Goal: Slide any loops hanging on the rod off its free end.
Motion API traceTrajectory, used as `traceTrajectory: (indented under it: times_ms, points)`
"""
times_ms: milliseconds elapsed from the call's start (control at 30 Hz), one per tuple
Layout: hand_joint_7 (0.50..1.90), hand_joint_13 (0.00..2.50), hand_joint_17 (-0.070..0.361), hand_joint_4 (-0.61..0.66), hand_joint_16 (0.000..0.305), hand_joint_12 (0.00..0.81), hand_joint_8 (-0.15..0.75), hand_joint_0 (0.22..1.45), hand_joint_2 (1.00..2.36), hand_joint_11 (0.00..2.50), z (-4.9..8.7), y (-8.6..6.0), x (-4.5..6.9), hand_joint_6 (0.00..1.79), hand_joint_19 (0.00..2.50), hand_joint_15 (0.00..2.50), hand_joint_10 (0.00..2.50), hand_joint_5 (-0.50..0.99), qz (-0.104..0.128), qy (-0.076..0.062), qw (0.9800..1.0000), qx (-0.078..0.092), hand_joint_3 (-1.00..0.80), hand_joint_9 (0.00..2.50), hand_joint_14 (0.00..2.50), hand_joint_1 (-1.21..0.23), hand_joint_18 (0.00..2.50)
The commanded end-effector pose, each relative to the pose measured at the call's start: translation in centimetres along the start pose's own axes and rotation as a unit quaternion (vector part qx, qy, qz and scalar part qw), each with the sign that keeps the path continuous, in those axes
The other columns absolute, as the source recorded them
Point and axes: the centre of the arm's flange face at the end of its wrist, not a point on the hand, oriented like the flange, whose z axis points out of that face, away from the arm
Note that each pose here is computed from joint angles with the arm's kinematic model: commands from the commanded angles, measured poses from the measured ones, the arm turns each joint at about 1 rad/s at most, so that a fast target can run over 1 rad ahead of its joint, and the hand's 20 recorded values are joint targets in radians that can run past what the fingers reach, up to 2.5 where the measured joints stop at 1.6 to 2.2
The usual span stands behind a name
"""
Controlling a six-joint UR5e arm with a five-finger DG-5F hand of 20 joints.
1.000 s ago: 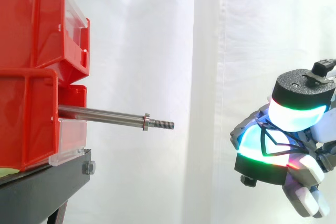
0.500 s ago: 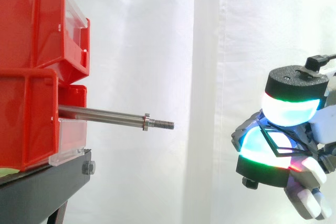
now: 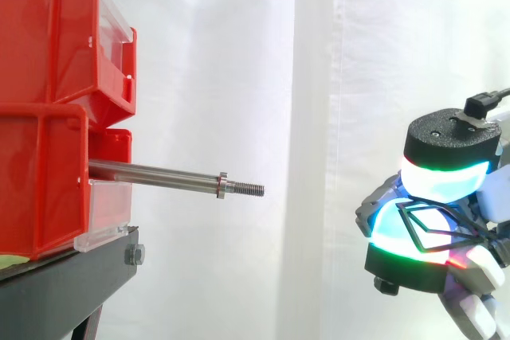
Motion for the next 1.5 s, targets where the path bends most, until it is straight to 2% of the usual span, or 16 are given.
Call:
traceTrajectory:
  times_ms: [0,133,600,767,933,1033,1233,1467]
  points:
    - [1.31,0.95,0.155,0.23,0.069,0.394,0.316,0.56,1.03,0.51,-0.1,-0.2,0.2,0.87,0.74,0.52,0.02,-0.15,0.002,0.000,1.0000,0.008,-0.13,0.99,0.02,-0.61,0.83]
    - [1.31,0.96,0.155,0.24,0.069,0.395,0.319,0.57,1.02,0.50,-0.3,-0.3,0.2,0.87,0.75,0.52,0.02,-0.14,0.010,-0.002,0.9998,0.017,-0.21,1.00,0.02,-0.57,0.83]
    - [1.34,1.00,0.154,0.27,0.068,0.393,0.323,0.57,1.02,0.51,-0.3,-0.3,0.5,0.86,0.73,0.53,0.02,-0.13,0.012,0.001,0.9998,0.018,-0.22,1.06,0.02,-0.61,0.86]
    - [1.34,1.01,0.153,0.27,0.068,0.391,0.326,0.58,1.02,0.51,-0.3,-0.3,1.0,0.86,0.74,0.54,0.02,-0.13,0.022,0.004,0.9995,0.023,-0.25,1.08,0.02,-0.60,0.86]
    - [1.35,1.02,0.153,0.26,0.068,0.388,0.328,0.58,1.02,0.52,-0.3,-0.2,0.9,0.85,0.73,0.53,0.02,-0.12,0.026,-0.002,0.9994,0.023,-0.28,1.10,0.02,-0.59,0.87]
    - [1.35,1.02,0.153,0.26,0.068,0.389,0.327,0.58,1.02,0.51,-0.3,-0.2,1.2,0.85,0.74,0.53,0.02,-0.12,0.030,0.000,0.9993,0.024,-0.28,1.11,0.02,-0.58,0.87]
    - [1.34,1.02,0.153,0.26,0.068,0.387,0.330,0.58,1.02,0.52,-0.5,-0.4,1.5,0.85,0.73,0.53,0.02,-0.12,0.048,0.003,0.9982,0.035,-0.28,1.11,0.02,-0.58,0.87]
    - [1.32,1.02,0.152,0.26,0.068,0.388,0.324,0.58,1.02,0.52,-0.5,-0.4,1.7,0.85,0.73,0.53,0.02,-0.12,0.059,0.004,0.9976,0.036,-0.31,1.11,0.02,-0.58,0.87]
